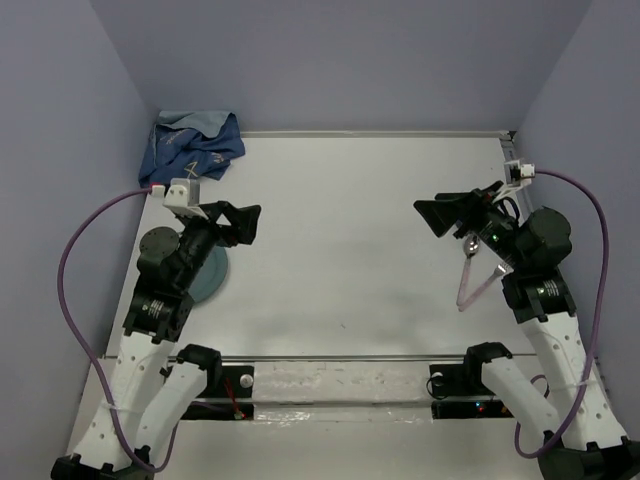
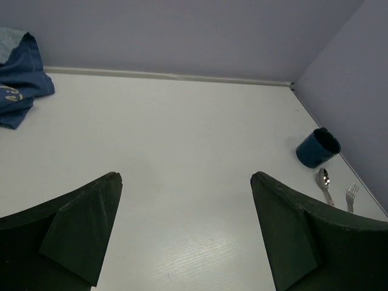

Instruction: Set the dinner table for one person

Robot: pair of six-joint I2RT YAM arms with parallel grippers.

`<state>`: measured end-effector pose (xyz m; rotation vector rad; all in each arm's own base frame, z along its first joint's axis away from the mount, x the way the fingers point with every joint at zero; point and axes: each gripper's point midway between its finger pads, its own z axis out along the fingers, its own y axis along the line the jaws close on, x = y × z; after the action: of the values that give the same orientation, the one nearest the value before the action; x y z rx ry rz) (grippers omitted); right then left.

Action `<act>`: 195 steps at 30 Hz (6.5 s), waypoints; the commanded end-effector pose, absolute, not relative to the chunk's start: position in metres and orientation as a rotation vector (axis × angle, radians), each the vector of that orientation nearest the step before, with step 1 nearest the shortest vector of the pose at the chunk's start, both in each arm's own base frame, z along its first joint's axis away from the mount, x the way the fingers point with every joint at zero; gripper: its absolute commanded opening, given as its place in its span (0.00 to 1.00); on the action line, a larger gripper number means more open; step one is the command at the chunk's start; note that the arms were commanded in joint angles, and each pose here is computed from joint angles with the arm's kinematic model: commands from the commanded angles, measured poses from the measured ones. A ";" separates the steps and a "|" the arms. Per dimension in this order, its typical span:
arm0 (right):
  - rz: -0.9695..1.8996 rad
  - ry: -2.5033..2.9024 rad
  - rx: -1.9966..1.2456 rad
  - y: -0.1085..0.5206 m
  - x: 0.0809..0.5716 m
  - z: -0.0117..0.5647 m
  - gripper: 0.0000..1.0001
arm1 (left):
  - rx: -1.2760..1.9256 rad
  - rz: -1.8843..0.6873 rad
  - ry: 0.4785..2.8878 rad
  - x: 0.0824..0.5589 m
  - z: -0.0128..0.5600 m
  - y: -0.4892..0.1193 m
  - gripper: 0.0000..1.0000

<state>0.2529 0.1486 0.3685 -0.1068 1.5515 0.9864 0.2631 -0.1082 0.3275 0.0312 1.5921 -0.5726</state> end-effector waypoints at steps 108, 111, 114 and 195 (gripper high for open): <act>0.889 2.045 -0.059 0.222 0.363 0.168 0.20 | -0.995 -0.979 1.737 0.285 0.099 -0.137 0.79; 0.888 2.058 -0.057 0.222 0.362 0.163 0.21 | -1.039 -1.047 1.686 0.287 0.099 -0.137 0.77; 0.897 2.071 -0.066 0.226 0.360 0.159 0.21 | -1.024 -1.075 1.650 0.294 0.105 -0.139 0.76; 0.985 1.974 -0.195 0.258 0.533 0.117 0.00 | -0.802 -1.069 1.732 0.324 0.112 -0.148 0.00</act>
<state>0.5186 0.2620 0.0803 -0.1875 2.0896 1.0519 0.3091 -0.1508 0.0737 -0.8864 1.8355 -1.0183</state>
